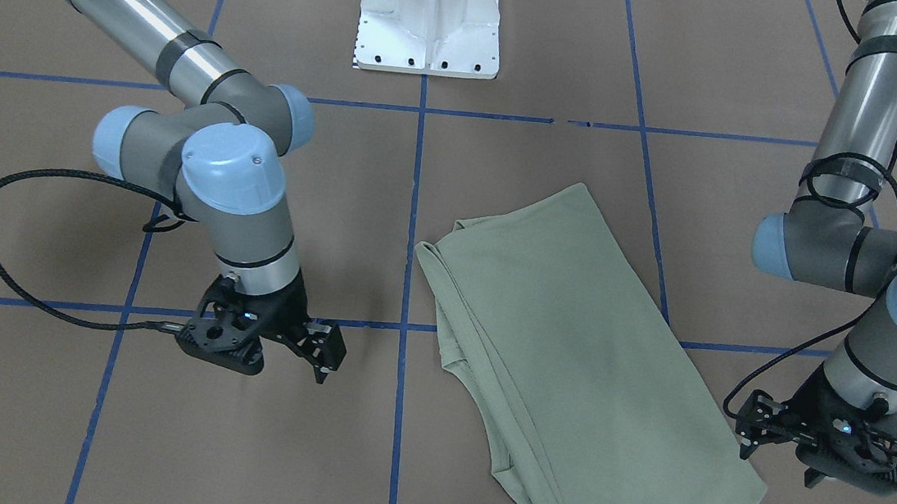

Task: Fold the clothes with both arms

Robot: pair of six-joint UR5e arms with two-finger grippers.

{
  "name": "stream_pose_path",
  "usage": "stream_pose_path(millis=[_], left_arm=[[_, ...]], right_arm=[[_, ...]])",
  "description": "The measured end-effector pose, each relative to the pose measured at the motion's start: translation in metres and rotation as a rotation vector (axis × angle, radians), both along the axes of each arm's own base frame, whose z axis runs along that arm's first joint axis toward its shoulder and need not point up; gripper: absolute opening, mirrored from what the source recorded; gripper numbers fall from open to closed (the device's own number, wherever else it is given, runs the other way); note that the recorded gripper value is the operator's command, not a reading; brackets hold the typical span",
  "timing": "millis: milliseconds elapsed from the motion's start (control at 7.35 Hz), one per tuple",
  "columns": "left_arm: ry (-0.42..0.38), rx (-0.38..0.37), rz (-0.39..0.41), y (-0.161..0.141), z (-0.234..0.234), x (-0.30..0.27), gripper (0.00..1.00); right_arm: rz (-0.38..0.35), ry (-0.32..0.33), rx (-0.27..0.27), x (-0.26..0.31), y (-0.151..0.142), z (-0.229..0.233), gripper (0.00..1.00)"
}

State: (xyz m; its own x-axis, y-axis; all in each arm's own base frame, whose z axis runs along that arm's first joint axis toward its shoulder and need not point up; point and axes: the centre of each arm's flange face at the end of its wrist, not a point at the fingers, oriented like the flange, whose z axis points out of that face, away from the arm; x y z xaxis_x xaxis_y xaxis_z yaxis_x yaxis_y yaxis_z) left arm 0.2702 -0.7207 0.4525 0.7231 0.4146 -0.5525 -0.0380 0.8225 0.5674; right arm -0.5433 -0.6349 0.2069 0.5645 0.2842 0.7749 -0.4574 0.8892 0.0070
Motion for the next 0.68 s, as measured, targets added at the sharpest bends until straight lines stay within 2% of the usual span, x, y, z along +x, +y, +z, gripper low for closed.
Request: stream_pose_path(millis=[408, 680], left_arm=[[0.014, -0.003, 0.01, 0.003, -0.002, -0.001, 1.0], [0.027, -0.011, 0.027, 0.007, 0.0, 0.0, 1.0]], right_arm=[[0.007, -0.015, 0.104, -0.079, 0.026, -0.027, 0.99], [0.002, -0.016, 0.136, -0.106, 0.04, -0.034, 0.91]])
